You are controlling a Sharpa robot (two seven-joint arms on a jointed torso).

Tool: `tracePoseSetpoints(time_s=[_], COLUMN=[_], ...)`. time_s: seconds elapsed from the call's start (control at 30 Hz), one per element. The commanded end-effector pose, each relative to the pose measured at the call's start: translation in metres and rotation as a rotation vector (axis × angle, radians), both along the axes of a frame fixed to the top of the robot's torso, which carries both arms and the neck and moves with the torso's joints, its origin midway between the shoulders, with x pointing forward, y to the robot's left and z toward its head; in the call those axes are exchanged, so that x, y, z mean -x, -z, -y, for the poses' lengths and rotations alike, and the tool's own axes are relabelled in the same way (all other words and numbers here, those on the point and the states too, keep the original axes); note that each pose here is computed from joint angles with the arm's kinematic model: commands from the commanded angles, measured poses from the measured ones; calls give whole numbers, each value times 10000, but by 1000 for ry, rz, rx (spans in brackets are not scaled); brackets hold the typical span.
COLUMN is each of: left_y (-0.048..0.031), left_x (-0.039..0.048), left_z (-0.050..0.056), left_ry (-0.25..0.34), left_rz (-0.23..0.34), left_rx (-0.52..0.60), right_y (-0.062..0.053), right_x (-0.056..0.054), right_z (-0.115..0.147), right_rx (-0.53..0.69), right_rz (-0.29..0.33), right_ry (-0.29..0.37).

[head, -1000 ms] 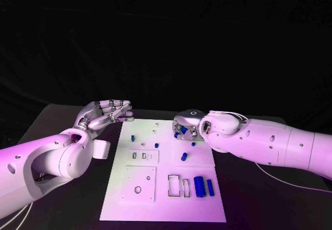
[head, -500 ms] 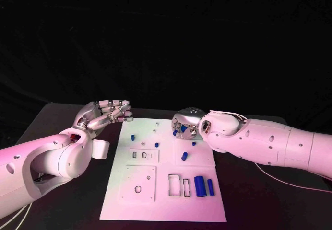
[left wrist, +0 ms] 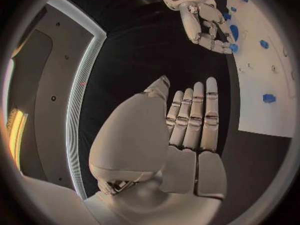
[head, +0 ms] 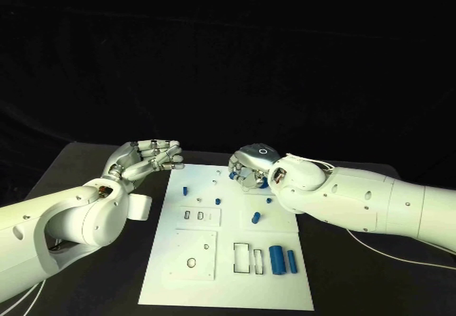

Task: Assemble the parts on the task board

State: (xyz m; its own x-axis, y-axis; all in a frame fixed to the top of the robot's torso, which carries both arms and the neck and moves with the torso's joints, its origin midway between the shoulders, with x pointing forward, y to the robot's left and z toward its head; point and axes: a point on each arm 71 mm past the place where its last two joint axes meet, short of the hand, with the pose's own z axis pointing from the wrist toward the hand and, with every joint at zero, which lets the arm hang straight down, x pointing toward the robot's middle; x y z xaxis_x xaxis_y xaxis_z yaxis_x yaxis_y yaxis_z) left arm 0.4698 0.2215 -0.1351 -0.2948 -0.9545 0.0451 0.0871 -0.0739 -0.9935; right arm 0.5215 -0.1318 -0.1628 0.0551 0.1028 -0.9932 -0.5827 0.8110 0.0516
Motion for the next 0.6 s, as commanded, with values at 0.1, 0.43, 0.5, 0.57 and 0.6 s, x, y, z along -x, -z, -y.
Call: tracePoseSetpoints(time_s=[0.1, 0.43, 0.5, 0.57, 0.6], left_y=[-17, -31, -32, -33, -33], left_x=[1, 18, 18, 17, 17], left_z=[46, 61, 63, 64, 65], left_ry=[26, 31, 31, 32, 32], left_rz=[3, 3, 4, 4, 4], left_rx=[13, 15, 15, 15, 15], right_y=[-52, -25, -9, 1, 7], right_x=[-67, -147, -160, -169, -174], right_z=[-38, -126, -137, -147, -155], right_rx=[-50, -41, -37, -34, -33], right_rz=[70, 64, 61, 57, 55], right_ry=[20, 16, 17, 16, 15])
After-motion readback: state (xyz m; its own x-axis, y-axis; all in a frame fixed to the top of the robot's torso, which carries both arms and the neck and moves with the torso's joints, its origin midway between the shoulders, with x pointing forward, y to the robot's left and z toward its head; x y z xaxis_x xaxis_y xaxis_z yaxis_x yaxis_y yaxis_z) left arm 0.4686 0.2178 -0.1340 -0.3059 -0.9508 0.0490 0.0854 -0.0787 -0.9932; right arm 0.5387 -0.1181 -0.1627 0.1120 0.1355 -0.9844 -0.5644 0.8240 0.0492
